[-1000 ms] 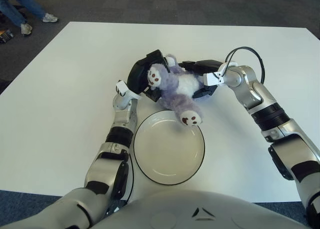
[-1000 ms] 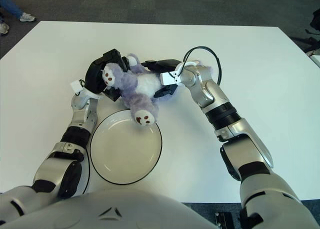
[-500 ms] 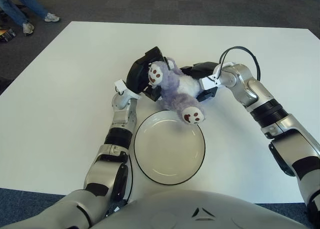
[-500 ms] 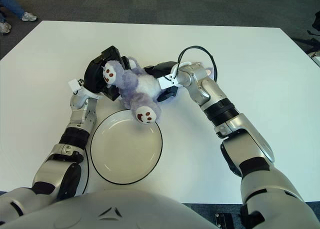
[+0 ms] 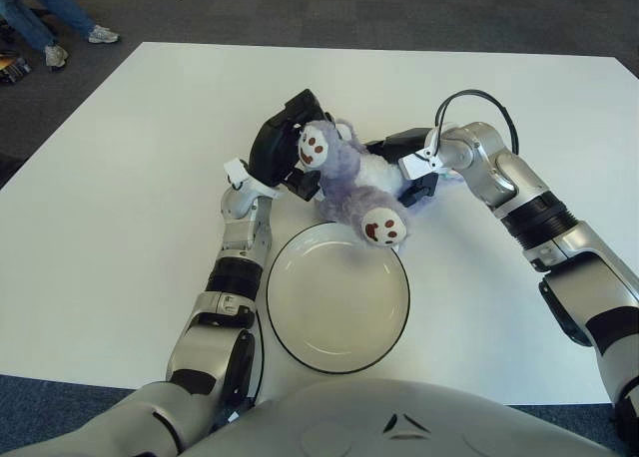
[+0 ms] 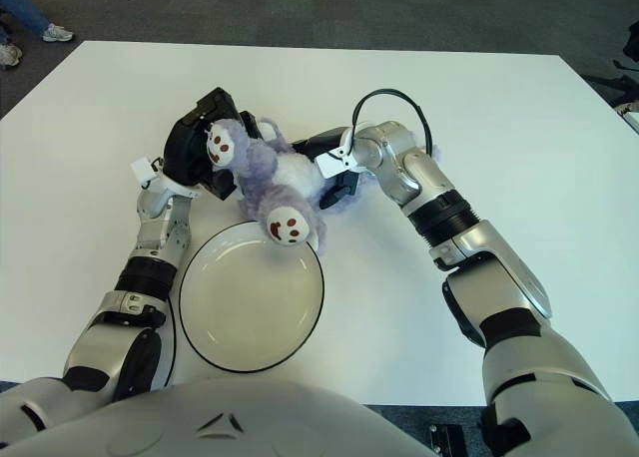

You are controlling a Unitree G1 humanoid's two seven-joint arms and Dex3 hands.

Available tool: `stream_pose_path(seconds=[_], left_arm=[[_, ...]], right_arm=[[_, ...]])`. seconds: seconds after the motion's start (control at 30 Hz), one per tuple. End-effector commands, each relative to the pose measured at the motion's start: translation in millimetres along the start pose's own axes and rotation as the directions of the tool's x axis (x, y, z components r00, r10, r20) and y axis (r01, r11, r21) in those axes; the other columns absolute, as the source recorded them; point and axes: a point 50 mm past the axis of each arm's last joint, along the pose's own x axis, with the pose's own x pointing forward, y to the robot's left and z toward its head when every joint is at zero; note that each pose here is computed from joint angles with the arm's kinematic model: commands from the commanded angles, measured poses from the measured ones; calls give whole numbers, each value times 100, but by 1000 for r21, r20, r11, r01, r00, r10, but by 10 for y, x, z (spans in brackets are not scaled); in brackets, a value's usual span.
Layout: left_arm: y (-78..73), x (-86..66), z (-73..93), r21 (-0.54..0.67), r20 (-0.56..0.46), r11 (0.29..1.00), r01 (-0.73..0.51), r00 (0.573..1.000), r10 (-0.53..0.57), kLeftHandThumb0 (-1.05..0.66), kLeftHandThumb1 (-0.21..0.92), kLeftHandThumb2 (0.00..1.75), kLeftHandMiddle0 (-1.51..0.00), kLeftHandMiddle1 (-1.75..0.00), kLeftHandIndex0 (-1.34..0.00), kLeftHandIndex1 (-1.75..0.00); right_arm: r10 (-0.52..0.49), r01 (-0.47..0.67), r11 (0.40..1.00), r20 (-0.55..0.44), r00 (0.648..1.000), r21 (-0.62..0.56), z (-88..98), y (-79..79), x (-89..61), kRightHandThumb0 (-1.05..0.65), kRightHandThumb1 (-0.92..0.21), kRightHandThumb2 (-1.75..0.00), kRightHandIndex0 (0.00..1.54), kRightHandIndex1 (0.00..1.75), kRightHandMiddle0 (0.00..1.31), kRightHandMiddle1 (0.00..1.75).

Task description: Put the doll into the plate.

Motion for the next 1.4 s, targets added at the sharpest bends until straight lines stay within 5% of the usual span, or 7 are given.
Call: stream_pose_path(seconds=[0.0, 0.3, 0.33, 0.5, 0.73, 0.93, 1.37], left_arm=[[38, -5, 51, 2, 15, 1000, -12, 1000, 12, 0, 31, 118, -76, -130, -51, -175], [47, -7, 74, 6, 19, 1000, -21, 1000, 21, 0, 31, 118, -75, -130, -52, -175], [48, -7, 75, 8, 20, 1000, -22, 1000, 22, 0, 31, 118, -74, -130, -52, -175], [51, -8, 80, 15, 21, 1000, -21, 1000, 21, 0, 32, 117, -74, -130, -52, -175], [63, -6, 85, 13, 22, 1000, -18, 1000, 18, 0, 35, 114, -72, -130, -50, -175], [71, -5, 90, 22, 26, 1000, -21, 999, 20, 0, 37, 111, -71, -130, -48, -175], [86, -18, 94, 24, 2, 1000, -15, 1000, 15, 0, 38, 110, -71, -130, -46, -175]], right_arm=[[151, -151, 988, -12, 988, 15, -46, 252, 60, -82, -52, -68, 22, 172, 0, 3], [108, -108, 994, -47, 993, 10, -25, 317, 87, -74, -53, -66, 25, 174, 0, 17], [102, -101, 995, -52, 993, 19, -29, 334, 97, -18, -50, -81, 42, 165, 0, 36], [77, -73, 996, -86, 993, 52, -50, 369, 126, 34, -39, -101, 67, 150, 0, 92], [24, -5, 992, -142, 990, 129, -80, 386, 148, 46, -31, -112, 77, 146, 7, 162], [-41, 76, 974, -166, 985, 215, -113, 388, 117, 49, -25, -127, 75, 157, 54, 173], [-232, 289, 917, -221, 947, 274, -194, 471, 120, 52, -19, -145, 71, 173, 87, 175]])
